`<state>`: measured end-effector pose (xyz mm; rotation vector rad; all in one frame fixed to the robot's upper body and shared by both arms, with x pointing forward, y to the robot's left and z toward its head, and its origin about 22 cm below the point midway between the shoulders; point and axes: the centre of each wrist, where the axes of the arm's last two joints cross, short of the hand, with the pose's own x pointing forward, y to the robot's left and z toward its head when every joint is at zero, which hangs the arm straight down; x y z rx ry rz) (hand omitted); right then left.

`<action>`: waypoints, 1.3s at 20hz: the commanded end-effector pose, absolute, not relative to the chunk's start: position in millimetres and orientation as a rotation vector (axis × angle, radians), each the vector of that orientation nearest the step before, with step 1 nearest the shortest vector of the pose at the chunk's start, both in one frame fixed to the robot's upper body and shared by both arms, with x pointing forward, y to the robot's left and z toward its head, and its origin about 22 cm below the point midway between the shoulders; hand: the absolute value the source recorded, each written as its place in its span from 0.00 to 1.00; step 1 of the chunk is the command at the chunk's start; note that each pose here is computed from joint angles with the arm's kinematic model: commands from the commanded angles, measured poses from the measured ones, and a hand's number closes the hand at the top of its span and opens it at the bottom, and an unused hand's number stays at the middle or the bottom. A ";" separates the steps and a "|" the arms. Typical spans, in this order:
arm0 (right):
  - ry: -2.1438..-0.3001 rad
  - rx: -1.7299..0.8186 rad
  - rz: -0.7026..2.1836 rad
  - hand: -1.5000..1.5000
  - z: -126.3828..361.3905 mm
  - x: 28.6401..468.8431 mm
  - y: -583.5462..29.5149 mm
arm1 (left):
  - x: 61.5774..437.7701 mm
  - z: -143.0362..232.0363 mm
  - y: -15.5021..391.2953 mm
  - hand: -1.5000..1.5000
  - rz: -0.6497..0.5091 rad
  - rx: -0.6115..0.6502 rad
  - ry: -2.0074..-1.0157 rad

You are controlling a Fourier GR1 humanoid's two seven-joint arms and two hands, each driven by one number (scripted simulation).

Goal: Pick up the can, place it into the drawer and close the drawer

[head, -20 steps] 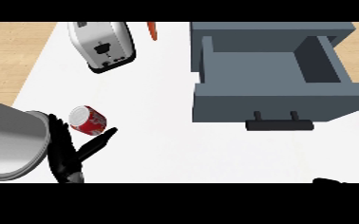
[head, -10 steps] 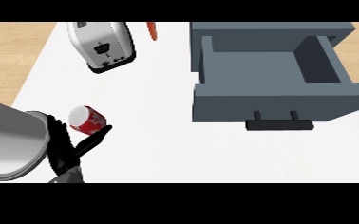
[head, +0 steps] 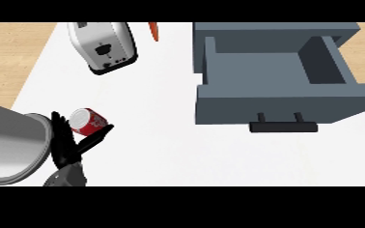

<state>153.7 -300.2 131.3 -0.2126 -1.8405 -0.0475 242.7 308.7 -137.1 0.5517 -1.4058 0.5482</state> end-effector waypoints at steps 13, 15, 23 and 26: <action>-1.867 -0.240 -0.065 0.00 149.2 161.2 -284.4 | 288.3 -129.2 298.5 1.00 0.486 0.311 -1.528; -1.870 -0.237 -0.061 0.00 136.7 172.9 -296.9 | 288.1 -128.8 303.7 1.00 0.486 0.322 -1.555; -1.863 -0.236 -0.037 0.00 134.8 173.7 -287.9 | 332.1 -105.5 227.5 1.00 0.110 -0.008 -1.588; -1.891 -0.246 -0.055 0.00 152.7 167.9 -286.6 | 343.7 -95.0 216.8 1.00 0.117 -0.060 -1.620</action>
